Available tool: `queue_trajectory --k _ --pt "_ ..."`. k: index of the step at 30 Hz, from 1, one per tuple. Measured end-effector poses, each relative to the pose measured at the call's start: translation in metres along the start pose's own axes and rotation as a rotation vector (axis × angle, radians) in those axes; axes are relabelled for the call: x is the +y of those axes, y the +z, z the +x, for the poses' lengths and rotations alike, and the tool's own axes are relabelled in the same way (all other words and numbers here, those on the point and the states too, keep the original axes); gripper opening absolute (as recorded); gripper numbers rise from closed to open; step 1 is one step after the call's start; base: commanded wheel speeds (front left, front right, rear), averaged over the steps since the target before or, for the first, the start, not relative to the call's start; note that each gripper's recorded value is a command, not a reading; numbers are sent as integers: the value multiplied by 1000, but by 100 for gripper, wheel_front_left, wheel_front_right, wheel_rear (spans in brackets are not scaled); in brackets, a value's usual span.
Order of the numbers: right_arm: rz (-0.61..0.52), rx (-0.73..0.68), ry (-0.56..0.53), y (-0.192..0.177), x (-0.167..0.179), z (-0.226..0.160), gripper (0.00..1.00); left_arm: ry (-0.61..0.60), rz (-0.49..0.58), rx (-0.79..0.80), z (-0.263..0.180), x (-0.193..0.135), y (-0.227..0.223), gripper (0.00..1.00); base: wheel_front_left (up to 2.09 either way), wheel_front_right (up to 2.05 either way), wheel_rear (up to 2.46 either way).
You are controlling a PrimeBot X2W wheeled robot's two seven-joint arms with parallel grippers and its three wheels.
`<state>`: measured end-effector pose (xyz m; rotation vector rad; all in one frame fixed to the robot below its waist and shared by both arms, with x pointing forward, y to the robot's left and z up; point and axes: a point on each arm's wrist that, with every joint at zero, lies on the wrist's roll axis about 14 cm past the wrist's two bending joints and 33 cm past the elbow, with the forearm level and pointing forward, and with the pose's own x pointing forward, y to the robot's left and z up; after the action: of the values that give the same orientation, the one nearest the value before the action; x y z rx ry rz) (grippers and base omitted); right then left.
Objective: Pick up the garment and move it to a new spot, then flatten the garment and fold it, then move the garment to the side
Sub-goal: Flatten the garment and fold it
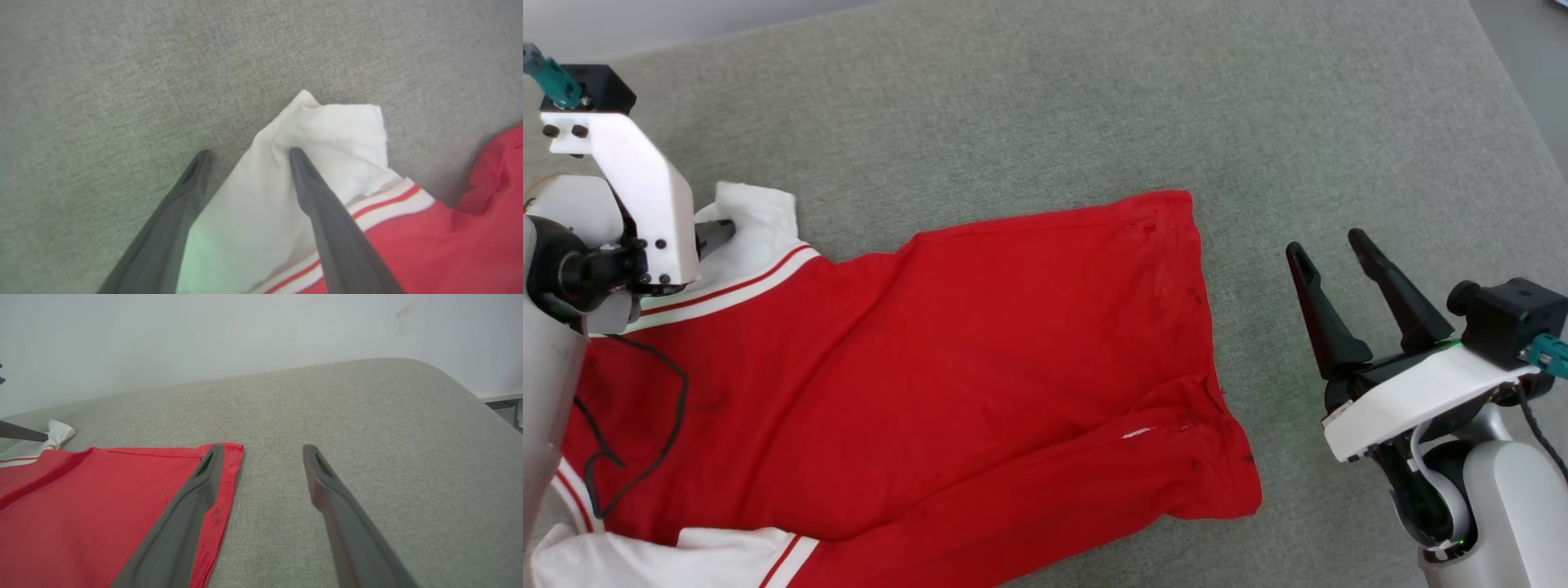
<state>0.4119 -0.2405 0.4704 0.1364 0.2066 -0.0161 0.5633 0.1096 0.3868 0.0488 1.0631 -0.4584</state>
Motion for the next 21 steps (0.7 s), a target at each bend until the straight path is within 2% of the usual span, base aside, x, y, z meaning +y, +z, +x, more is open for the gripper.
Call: queue_trajectory --k 3,4,5,6,7,17,21 --pt "11 22 -19 -8 -5 -1 100 0 -21 80 13 1 -11 100 0 0 0" --pt "16 22 -23 -9 -7 -1 100 -4 -27 100 15 0 -13 82 0 0 0" --pt "18 25 -29 -10 -9 -2 100 -5 -36 112 17 0 -14 44 0 0 0" --pt "21 29 -33 -11 -10 -3 100 -11 -42 116 19 -1 -15 19 0 0 0" --pt "23 33 -34 -13 -11 -3 100 -16 -53 117 20 -2 -15 0 0 0 0" --pt "81 59 -11 -8 -14 4 100 -8 -81 -26 12 -4 -11 0 0 0 0" --pt "103 158 14 -12 -18 17 100 1 -80 -128 -4 -5 -3 0 0 0 0"
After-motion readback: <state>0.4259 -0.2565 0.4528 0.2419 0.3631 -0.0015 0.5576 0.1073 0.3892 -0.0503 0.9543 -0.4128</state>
